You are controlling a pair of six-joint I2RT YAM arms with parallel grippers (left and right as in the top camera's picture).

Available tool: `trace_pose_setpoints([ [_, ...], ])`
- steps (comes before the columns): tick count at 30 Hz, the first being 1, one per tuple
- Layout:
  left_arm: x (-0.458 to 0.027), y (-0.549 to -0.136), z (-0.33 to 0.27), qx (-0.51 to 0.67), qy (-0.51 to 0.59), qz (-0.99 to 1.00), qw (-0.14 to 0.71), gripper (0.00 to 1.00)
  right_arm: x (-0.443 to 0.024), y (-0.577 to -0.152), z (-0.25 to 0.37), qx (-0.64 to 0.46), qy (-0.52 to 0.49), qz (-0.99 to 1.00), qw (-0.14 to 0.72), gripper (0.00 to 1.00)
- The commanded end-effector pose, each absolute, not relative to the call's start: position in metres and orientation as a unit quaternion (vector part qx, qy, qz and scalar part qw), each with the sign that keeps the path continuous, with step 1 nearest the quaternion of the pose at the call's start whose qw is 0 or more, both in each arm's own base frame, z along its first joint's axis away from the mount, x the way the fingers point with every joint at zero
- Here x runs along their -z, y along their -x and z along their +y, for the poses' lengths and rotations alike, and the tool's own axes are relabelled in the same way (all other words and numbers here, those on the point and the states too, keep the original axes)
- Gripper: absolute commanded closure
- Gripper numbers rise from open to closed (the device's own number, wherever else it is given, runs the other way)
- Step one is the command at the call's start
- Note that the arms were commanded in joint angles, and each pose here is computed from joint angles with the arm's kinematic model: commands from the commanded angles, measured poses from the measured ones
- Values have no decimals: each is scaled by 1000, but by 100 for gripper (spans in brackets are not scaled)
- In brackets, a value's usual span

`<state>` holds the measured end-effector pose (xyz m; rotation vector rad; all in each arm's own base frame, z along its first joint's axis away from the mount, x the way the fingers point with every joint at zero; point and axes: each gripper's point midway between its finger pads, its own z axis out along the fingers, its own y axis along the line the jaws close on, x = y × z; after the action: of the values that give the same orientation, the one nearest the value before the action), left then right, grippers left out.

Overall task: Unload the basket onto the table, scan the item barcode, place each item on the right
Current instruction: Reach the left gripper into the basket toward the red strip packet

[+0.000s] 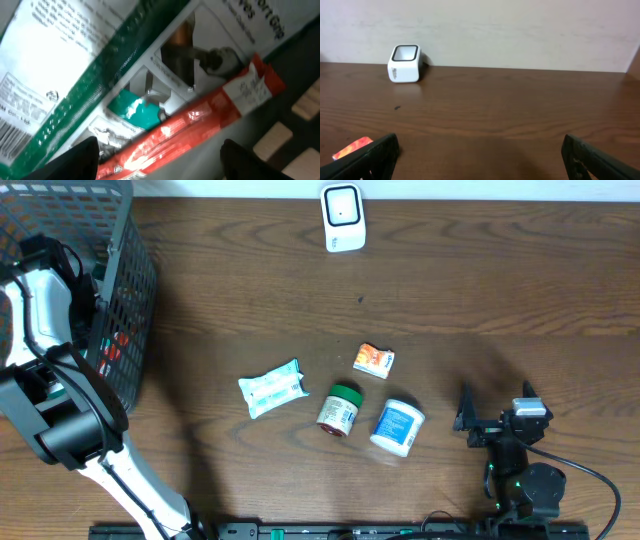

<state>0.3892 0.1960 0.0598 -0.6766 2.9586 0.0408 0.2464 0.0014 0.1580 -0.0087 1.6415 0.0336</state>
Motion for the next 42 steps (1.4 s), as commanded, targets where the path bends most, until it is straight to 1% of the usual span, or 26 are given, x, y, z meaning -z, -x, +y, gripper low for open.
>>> trace_pose_setpoints([
  [1,-40,-384,191,-7,215,976,38,25,-158,-246,-1,-14,-4,731,682,1],
  [10,-24,-391,195,-12,211,976,59,25,-158,-246,-1,-14,-4,731,682,1],
  [12,-24,-395,197,-15,211,975,67,30,-158,-246,-1,-14,-4,731,682,1],
  [15,-25,-397,198,-16,211,975,72,49,-158,-246,-1,-14,-4,731,682,1],
  [17,-25,-398,198,-16,211,975,73,50,-158,-246,-1,-14,-4,731,682,1],
  [19,-25,-398,199,-16,211,975,74,56,-158,-246,-1,-14,-4,731,682,1],
  [20,-25,-399,199,-16,211,974,75,57,-158,-246,-1,-14,-4,731,682,1],
  [23,-25,-400,200,-17,211,974,78,56,-158,-246,-1,-14,-4,731,682,1],
  [24,-26,-403,201,-19,211,974,85,43,-158,-246,-1,-14,-4,731,682,1],
  [27,-26,-409,204,-22,211,973,97,43,-158,-246,-1,-14,-4,731,682,1],
  [32,-20,-411,205,-22,211,973,97,43,-158,-246,-1,-14,-4,731,682,1],
  [40,6,-408,204,-16,211,974,75,44,-158,-246,-1,-14,-4,731,682,1],
  [41,8,-408,204,-16,211,975,74,45,-158,-246,-1,-14,-4,731,682,1],
  [42,8,-409,204,-16,211,974,75,57,-158,-246,-1,-14,-4,731,682,1],
])
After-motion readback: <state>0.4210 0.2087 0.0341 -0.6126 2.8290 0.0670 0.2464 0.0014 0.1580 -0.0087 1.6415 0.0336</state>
